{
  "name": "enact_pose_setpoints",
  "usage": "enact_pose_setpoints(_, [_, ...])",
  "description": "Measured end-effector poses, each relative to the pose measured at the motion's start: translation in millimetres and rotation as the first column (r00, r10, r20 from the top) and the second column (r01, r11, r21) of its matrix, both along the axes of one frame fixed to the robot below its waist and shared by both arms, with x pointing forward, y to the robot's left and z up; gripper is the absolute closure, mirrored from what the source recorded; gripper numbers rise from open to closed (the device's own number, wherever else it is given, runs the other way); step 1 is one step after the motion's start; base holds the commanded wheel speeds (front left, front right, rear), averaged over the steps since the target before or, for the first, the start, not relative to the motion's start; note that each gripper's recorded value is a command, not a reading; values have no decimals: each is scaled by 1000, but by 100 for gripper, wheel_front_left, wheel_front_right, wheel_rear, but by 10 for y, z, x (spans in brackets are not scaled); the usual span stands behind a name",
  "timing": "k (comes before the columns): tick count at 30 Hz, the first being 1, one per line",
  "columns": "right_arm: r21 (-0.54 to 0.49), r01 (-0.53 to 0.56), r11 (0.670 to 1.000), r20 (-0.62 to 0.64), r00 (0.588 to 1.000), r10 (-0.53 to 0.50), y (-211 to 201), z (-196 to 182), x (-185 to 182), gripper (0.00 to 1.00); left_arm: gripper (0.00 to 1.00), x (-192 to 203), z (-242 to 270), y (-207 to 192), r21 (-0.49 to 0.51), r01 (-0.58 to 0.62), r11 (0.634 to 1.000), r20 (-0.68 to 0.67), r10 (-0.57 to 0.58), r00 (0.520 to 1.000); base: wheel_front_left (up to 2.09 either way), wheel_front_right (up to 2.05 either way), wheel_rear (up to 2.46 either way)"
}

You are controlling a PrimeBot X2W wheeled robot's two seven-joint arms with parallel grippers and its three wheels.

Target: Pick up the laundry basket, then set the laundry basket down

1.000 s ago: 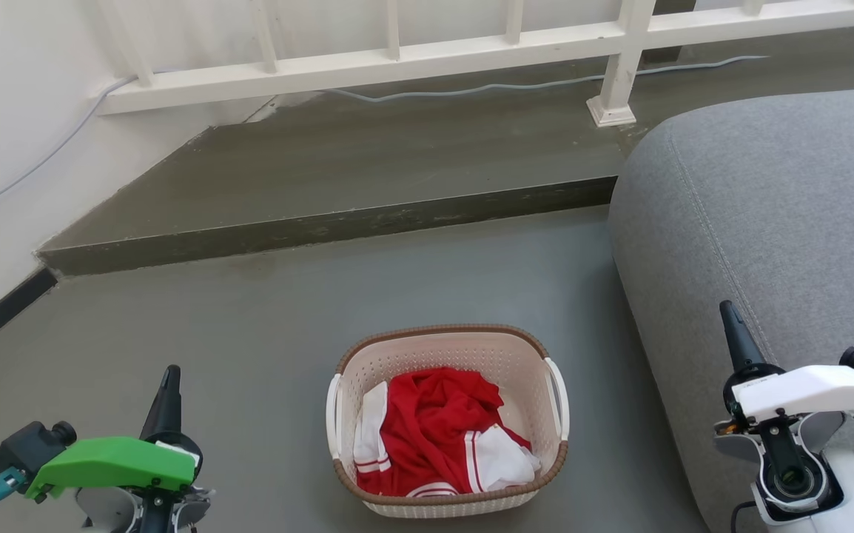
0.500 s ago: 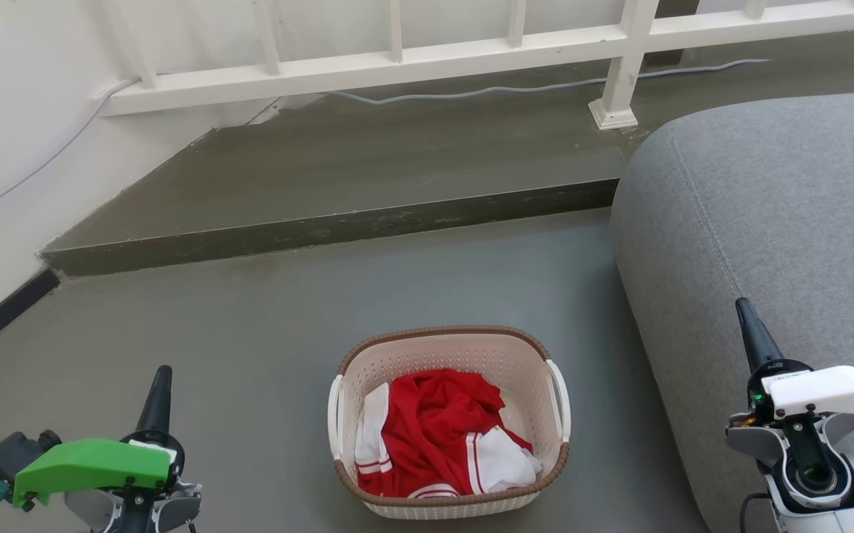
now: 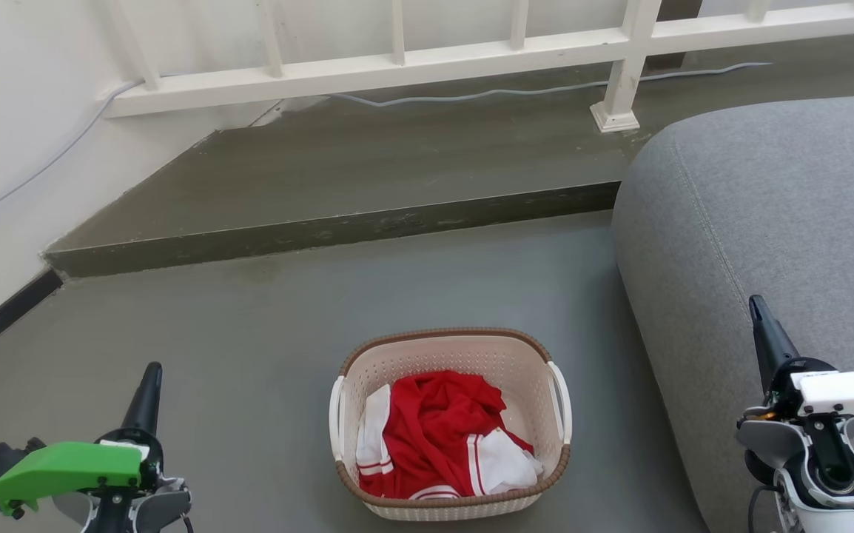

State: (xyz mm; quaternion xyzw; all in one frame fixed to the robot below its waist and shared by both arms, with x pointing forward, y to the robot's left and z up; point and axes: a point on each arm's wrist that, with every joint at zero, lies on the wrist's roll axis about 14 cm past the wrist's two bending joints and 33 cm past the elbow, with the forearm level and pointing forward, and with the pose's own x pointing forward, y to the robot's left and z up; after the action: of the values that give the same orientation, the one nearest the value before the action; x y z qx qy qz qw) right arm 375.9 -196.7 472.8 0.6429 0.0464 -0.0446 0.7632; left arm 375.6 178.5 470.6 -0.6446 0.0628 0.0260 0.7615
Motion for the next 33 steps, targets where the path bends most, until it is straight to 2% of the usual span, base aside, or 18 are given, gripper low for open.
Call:
enact_pose_setpoints(14, [172,35,984,34,999,-41,-93,59,1,100,100,-5,56,97,-164,-31,986,22,35,999,0,0,0])
enact_pose_setpoints(33, [176,36,984,34,998,-43,-92,60,1,100,100,-5,60,108,-170,-35,985,23,40,999,0,0,0])
